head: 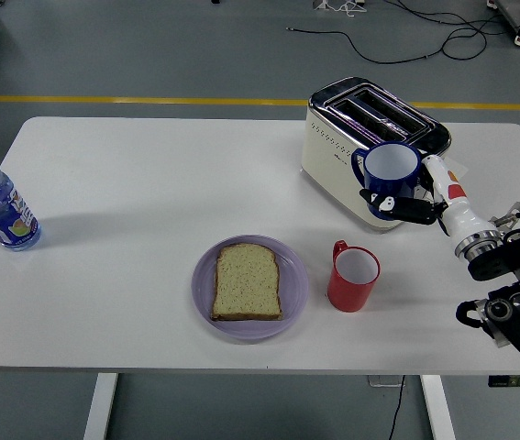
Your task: Pick up the cup,pour liquid into bread,place the cup on the desk
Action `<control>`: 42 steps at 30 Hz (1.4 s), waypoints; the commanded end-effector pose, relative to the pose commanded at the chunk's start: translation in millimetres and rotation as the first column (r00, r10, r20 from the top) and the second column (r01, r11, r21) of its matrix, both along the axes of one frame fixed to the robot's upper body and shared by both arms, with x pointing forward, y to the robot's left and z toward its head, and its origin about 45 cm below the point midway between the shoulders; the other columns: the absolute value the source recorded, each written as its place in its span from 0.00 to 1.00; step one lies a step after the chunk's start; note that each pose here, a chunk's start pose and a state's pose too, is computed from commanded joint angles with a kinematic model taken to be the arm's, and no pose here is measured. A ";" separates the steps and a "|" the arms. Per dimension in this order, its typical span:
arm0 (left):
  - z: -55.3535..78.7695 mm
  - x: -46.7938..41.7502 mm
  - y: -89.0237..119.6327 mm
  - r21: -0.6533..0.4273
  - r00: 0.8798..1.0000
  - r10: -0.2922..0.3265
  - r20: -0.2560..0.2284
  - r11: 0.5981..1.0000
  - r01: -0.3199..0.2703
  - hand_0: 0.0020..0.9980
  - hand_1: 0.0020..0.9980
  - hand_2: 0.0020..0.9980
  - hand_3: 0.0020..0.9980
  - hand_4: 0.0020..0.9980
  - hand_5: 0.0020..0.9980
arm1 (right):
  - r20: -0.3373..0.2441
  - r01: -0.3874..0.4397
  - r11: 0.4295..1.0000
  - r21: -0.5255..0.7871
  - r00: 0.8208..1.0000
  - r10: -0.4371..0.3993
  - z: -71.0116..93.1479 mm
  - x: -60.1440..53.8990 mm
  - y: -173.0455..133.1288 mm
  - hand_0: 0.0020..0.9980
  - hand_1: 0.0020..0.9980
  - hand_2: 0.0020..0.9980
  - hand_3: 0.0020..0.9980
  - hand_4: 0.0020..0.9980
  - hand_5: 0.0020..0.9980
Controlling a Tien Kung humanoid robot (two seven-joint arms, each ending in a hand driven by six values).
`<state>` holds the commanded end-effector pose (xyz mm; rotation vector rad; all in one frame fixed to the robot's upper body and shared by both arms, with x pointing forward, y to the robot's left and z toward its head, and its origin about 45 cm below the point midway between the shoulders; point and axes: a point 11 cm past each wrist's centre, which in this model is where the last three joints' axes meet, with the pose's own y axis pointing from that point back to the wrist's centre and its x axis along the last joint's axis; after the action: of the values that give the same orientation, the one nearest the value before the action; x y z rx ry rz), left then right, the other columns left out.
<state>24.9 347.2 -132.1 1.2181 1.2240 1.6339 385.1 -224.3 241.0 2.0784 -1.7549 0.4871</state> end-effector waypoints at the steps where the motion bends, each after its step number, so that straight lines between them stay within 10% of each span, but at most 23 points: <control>1: -0.1 -0.8 0.0 0.000 1.000 0.001 -0.001 1.000 -0.001 0.64 0.66 0.68 0.52 0.24 0.85 | 0.001 -0.018 1.000 -0.021 1.000 0.018 1.1 1.5 6.2 0.38 0.38 0.55 0.54 0.80 0.00; 18: -0.6 -8.4 0.5 0.002 1.000 -0.001 -0.015 1.000 0.001 0.64 0.66 0.68 0.52 0.24 0.85 | 0.058 -0.206 0.926 -0.315 0.970 0.235 15.3 12.6 76.6 0.38 0.39 0.55 0.55 0.77 0.00; 35: -0.5 -7.4 0.4 0.002 1.000 0.005 -0.013 1.000 -0.005 0.65 0.66 0.68 0.52 0.24 0.85 | 0.068 -0.237 0.633 -0.737 0.906 0.418 25.1 13.9 103.7 0.39 0.39 0.55 0.55 0.72 0.00; 42: -0.4 -6.0 0.3 0.002 1.000 0.014 -0.009 1.000 -0.014 0.65 0.66 0.68 0.52 0.24 0.85 | 0.113 -0.167 0.466 -0.869 0.849 0.515 41.3 14.7 119.9 0.39 0.39 0.55 0.56 0.71 0.00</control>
<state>19.0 347.5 -132.5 1.2217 1.2396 1.6414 399.9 -104.4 282.3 1.6104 -0.8334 1.5859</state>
